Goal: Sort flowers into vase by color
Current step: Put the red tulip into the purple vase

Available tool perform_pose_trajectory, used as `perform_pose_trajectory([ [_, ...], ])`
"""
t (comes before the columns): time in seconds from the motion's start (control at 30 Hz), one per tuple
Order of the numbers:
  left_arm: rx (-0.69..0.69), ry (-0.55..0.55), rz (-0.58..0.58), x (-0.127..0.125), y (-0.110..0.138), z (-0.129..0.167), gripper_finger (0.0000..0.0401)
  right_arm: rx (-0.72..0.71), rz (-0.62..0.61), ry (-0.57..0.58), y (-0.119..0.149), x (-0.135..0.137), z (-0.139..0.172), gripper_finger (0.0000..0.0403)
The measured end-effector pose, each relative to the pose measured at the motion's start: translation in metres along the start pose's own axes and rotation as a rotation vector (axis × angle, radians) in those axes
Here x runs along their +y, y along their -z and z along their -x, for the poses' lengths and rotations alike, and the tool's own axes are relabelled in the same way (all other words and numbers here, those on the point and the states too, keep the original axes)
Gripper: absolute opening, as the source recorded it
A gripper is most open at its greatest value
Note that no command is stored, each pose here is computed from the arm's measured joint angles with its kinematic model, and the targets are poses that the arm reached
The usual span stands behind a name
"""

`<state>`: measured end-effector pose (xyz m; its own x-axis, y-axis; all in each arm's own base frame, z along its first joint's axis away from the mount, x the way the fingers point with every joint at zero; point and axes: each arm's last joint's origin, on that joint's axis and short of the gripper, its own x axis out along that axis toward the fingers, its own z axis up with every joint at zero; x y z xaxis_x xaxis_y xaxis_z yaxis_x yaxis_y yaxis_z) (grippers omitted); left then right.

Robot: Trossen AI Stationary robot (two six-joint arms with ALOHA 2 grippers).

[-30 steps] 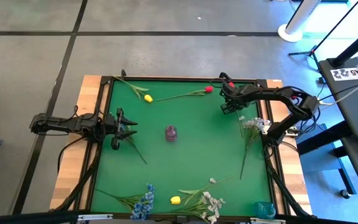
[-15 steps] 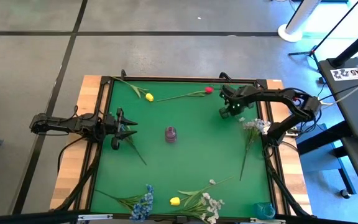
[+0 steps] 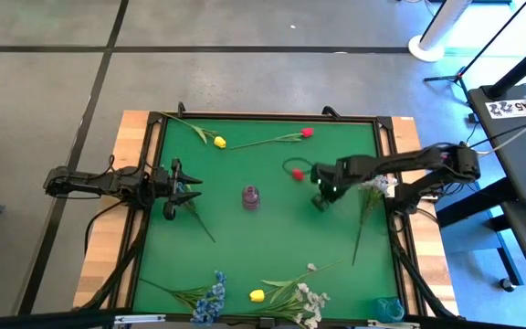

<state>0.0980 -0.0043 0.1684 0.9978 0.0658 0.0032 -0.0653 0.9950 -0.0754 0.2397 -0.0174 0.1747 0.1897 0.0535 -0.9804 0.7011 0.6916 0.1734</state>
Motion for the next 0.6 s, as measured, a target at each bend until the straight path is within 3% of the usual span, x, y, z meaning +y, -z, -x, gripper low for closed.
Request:
perform_pose_trajectory([
  [0.13,0.000,0.000,0.000,0.000,0.000,0.000,0.0167,-0.074,0.079,-0.003,0.009,0.018,-0.002,0.0077],
  [0.33,0.000,0.000,0.000,0.000,0.000,0.000,0.0167,-0.296,0.140,-0.012,0.002,0.034,0.000,0.0144],
  [0.47,0.000,0.001,0.000,0.000,0.000,0.000,0.0167,-0.418,0.144,0.043,-0.008,0.032,0.002,0.0158],
  [0.6,0.000,0.000,0.000,0.000,0.000,0.000,0.0167,-0.432,0.125,0.061,-0.019,0.024,0.000,0.0151],
])
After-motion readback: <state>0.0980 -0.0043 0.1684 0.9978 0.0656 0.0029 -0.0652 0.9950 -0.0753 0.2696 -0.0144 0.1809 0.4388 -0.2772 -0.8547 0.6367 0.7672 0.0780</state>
